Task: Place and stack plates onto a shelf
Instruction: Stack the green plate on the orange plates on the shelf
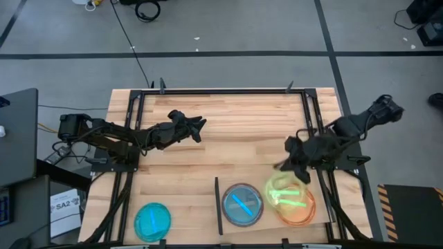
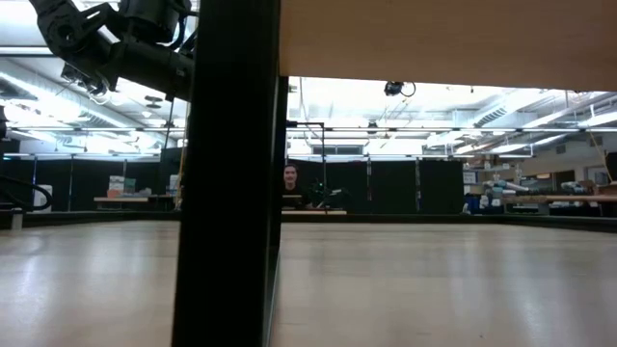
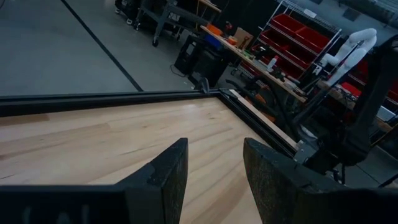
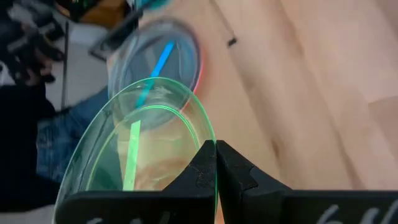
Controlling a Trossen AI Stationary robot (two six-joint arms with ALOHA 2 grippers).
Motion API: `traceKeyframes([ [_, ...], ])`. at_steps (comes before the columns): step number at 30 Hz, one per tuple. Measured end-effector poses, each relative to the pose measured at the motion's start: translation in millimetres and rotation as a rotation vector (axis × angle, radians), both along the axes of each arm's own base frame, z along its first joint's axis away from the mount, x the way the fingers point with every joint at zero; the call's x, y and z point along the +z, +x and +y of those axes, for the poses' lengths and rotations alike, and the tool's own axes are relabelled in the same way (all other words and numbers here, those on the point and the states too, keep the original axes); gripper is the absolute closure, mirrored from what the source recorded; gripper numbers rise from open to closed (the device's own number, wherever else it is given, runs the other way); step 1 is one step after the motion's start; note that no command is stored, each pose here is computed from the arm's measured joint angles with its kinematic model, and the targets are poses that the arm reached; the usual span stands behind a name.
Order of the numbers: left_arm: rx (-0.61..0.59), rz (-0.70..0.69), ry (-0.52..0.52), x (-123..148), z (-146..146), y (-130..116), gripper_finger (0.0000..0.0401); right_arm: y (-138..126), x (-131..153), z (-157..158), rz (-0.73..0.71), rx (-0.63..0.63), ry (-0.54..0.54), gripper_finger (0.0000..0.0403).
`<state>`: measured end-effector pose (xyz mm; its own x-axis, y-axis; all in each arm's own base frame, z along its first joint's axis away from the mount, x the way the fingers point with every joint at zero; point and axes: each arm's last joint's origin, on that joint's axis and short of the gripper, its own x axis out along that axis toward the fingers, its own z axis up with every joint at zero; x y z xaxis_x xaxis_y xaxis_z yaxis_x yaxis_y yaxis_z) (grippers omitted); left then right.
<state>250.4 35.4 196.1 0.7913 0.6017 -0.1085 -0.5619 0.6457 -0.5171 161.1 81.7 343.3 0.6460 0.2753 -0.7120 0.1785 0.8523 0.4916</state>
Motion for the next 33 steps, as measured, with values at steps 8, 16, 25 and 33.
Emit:
traceKeyframes([
  [8, 0.000, 0.000, 0.000, 0.0, 0.0, 0.0, 0.0239, -0.9, -12.9, 35.2, 0.062, 0.060, -0.032, 0.0397],
  [16, -0.022, -0.001, -0.003, 0.0, -0.5, 0.4, 0.0239, -11.5, -23.6, 53.5, 0.156, 0.087, -0.066, 0.0397],
  [25, -0.022, -0.001, -0.003, 0.0, -0.5, 0.4, 0.0239, -14.7, -25.6, 52.6, 0.181, 0.060, -0.087, 0.0396],
  [33, -0.023, -0.001, -0.003, 0.0, -0.5, 0.4, 0.0239, -15.0, -25.7, 52.9, 0.189, 0.069, -0.080, 0.0379],
])
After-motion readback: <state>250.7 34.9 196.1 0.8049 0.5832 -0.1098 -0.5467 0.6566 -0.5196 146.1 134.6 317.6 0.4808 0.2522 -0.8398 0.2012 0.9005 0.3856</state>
